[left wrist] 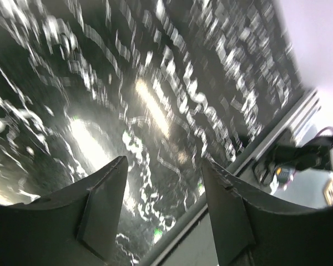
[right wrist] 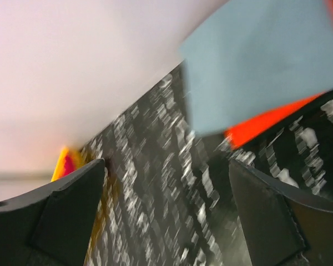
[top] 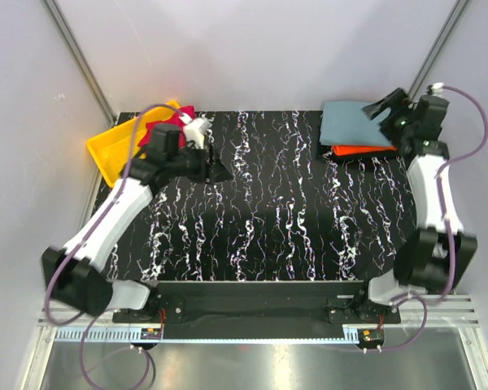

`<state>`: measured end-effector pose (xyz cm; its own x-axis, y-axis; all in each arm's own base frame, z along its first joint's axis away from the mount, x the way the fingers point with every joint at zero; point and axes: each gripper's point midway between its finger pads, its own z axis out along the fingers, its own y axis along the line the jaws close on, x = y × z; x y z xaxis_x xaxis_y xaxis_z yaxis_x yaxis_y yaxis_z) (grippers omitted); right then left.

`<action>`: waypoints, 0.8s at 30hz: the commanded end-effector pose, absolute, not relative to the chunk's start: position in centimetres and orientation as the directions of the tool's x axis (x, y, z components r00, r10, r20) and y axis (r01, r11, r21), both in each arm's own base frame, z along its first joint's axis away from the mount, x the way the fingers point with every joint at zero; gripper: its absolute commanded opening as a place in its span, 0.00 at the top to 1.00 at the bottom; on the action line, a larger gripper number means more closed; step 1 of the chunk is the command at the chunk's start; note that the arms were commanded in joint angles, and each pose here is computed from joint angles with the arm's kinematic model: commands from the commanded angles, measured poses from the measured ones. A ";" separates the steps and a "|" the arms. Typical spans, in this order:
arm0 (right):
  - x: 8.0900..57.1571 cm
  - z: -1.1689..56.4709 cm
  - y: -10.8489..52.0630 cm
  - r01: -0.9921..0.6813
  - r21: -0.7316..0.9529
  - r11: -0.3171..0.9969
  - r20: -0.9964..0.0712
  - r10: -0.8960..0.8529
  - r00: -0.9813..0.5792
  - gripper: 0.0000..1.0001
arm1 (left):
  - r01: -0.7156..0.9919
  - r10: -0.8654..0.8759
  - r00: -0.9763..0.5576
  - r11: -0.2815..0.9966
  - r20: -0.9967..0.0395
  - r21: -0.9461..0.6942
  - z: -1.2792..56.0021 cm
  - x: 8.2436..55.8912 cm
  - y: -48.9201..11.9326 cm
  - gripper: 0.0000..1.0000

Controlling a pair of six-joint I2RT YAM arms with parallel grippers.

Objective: Fold and stack the t-shirts
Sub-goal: Reset both grippers

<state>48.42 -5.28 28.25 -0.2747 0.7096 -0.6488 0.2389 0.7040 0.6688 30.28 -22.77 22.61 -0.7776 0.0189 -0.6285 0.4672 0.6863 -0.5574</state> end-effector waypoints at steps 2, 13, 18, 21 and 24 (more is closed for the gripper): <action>39.2 29.9 2.0 0.167 0.610 0.774 -0.665 0.615 -0.422 0.00 | 0.580 -0.122 -0.504 0.686 -0.855 -0.440 34.1 30.0 -21.0 0.36; 24.6 28.9 9.7 -0.048 0.695 0.717 -0.604 0.547 -0.579 0.00 | 0.623 -0.203 -0.442 0.631 -0.874 -0.462 34.9 23.8 -19.4 0.01; 23.0 32.3 8.5 -0.106 0.641 0.760 -0.714 0.541 -0.444 0.00 | 0.613 -0.244 -0.422 0.632 -0.873 -0.473 34.7 22.7 -18.7 0.01; 23.0 33.0 8.3 -0.109 0.634 0.765 -0.724 0.539 -0.430 0.00 | 0.624 -0.248 -0.417 0.622 -0.874 -0.474 34.9 22.3 -18.8 0.01; 23.3 33.3 8.2 -0.099 0.636 0.766 -0.722 0.544 -0.427 0.00 | 0.635 -0.246 -0.401 0.620 -0.883 -0.461 35.3 22.0 -18.7 0.01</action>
<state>22.75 8.62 32.05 -0.4602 0.5541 -0.6936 -0.0909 0.7478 0.6577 21.94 -18.73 33.14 -0.4753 -0.2109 -0.8542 0.5997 0.6327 -0.4899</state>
